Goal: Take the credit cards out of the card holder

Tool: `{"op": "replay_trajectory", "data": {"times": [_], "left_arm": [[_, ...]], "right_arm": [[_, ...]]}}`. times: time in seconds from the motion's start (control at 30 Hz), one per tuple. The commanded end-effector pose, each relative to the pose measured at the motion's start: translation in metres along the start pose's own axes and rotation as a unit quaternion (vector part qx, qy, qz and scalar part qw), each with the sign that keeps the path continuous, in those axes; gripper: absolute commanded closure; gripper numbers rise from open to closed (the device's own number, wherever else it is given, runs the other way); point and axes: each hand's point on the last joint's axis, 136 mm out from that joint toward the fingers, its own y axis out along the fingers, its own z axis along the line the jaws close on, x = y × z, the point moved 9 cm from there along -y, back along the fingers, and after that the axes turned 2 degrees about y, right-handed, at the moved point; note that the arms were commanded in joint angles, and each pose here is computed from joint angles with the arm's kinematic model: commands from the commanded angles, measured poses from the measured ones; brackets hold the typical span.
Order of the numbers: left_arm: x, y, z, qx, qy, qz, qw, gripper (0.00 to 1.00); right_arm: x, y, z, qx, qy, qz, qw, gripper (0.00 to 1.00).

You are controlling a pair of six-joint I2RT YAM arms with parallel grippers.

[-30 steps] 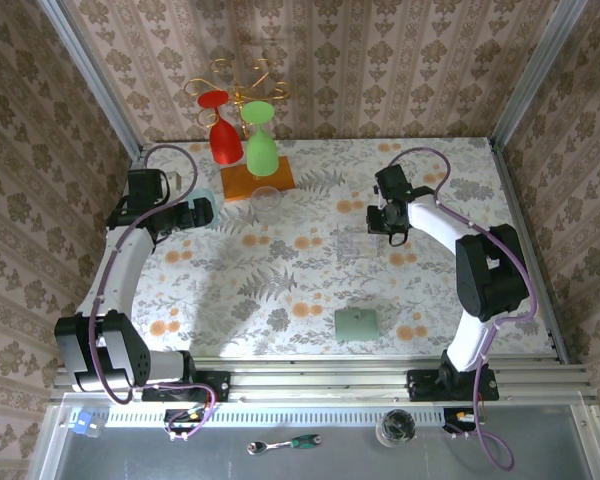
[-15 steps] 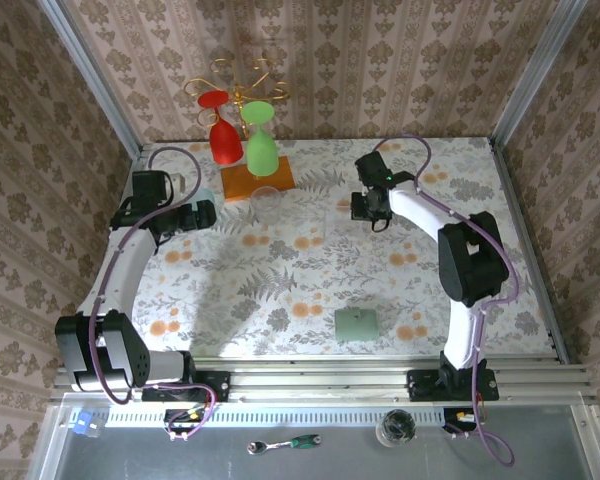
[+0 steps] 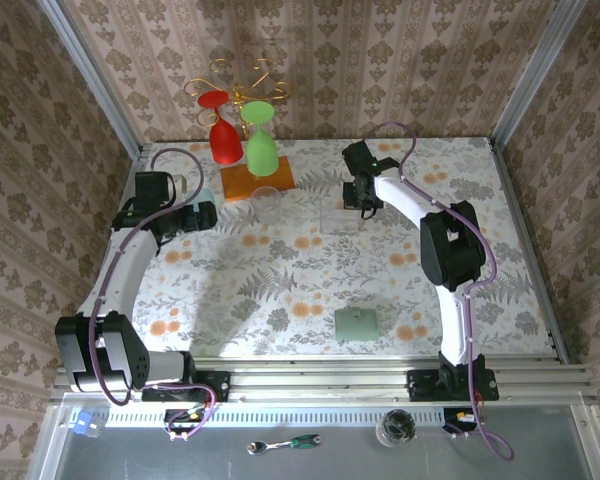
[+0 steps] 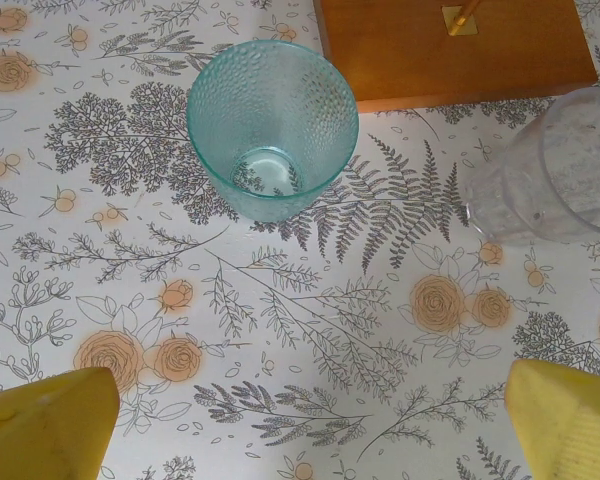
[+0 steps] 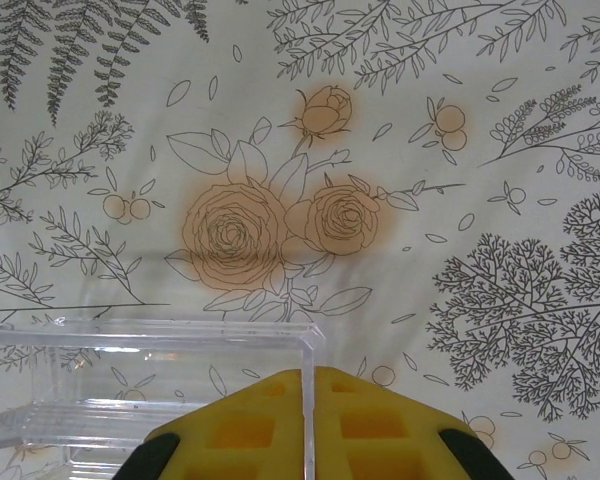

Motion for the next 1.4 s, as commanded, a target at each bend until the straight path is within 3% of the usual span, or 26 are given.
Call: {"op": "replay_trajectory", "data": {"times": [0.0, 0.37, 0.77, 1.17, 1.27, 1.37], "left_arm": [[0.001, -0.004, -0.002, 0.001, 0.010, -0.009, 1.000, 0.00], [0.000, -0.006, -0.003, 0.002, 0.012, -0.011, 1.000, 0.00], [0.000, -0.007, -0.008, -0.006, 0.016, -0.012, 1.000, 0.00], [0.000, -0.008, -0.014, -0.014, 0.024, -0.013, 1.000, 0.00], [0.000, -0.007, -0.014, -0.015, 0.025, -0.011, 1.000, 0.00], [0.001, -0.008, -0.015, -0.017, 0.024, -0.013, 0.999, 0.00]], "right_arm": [[0.001, 0.002, 0.000, -0.027, -0.003, 0.003, 1.000, 0.91], [0.007, 0.006, 0.004, -0.026, -0.006, 0.001, 1.000, 0.85], [0.008, -0.047, 0.001, -0.003, -0.005, -0.023, 1.000, 0.79], [-0.064, -0.104, -0.012, 0.067, -0.043, -0.006, 0.997, 0.71], [-0.090, -0.121, -0.013, 0.108, -0.111, -0.001, 0.988, 0.62], [-0.114, -0.131, -0.013, 0.149, -0.224, 0.008, 0.963, 0.54]]}}
